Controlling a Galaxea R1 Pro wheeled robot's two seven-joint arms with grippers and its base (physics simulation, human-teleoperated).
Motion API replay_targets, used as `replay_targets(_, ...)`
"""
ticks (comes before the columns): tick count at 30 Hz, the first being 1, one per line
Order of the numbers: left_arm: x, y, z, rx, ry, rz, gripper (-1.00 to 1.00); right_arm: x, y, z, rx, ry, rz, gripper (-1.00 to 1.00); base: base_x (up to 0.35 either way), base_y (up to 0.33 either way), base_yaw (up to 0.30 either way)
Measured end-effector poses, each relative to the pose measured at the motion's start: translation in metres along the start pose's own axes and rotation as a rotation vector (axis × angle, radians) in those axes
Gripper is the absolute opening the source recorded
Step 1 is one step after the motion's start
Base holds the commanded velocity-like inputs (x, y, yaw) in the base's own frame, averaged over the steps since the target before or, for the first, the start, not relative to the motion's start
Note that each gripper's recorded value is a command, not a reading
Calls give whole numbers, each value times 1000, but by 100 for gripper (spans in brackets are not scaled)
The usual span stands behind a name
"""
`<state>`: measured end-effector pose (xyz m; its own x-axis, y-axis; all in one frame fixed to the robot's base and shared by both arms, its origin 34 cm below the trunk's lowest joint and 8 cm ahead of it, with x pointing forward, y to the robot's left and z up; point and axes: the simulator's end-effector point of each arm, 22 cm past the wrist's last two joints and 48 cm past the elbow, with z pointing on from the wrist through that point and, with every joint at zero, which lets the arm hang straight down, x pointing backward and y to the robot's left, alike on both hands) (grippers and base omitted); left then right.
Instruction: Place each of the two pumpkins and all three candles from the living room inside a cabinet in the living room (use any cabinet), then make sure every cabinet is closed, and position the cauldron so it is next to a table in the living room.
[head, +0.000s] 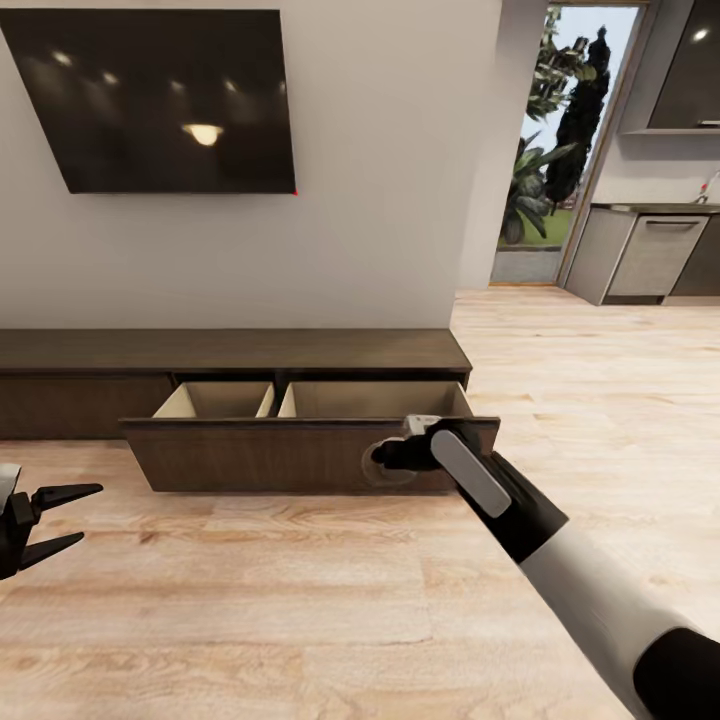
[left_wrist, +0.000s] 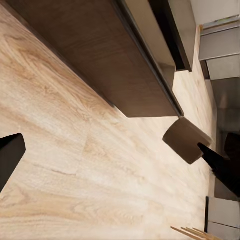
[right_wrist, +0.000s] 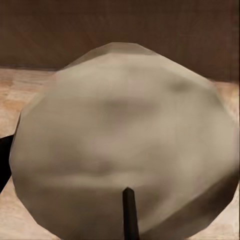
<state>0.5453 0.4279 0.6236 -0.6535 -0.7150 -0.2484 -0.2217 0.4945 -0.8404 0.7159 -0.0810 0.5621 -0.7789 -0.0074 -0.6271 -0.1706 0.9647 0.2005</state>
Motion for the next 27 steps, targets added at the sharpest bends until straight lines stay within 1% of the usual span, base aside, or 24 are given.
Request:
replay_targets(1,0,0,0,0,0,0,100,-2,-1,-2,-3,-1,16,-100,2,0,0)
replay_targets(3,0,0,0,0,1,1,100,-4,-6,-4,10,-5,22,-100,0,0,0)
replay_targets(8,0,0,0,0,1,1,100,-8,-8,-5,14,-15,37,-100,0,0,0)
replay_targets(13,0,0,0,0,1,1,100,-14,-10,-6,17,-42,61,-100,0,0,0)
replay_targets(18,1,-1,0,1,1,2,100,-13,-11,-4,21,-41,68,-100,3,-3,0)
replay_targets(27,1,-1,0,1,1,2,100,-13,-13,-3,27,-43,73,-100,180,-178,0)
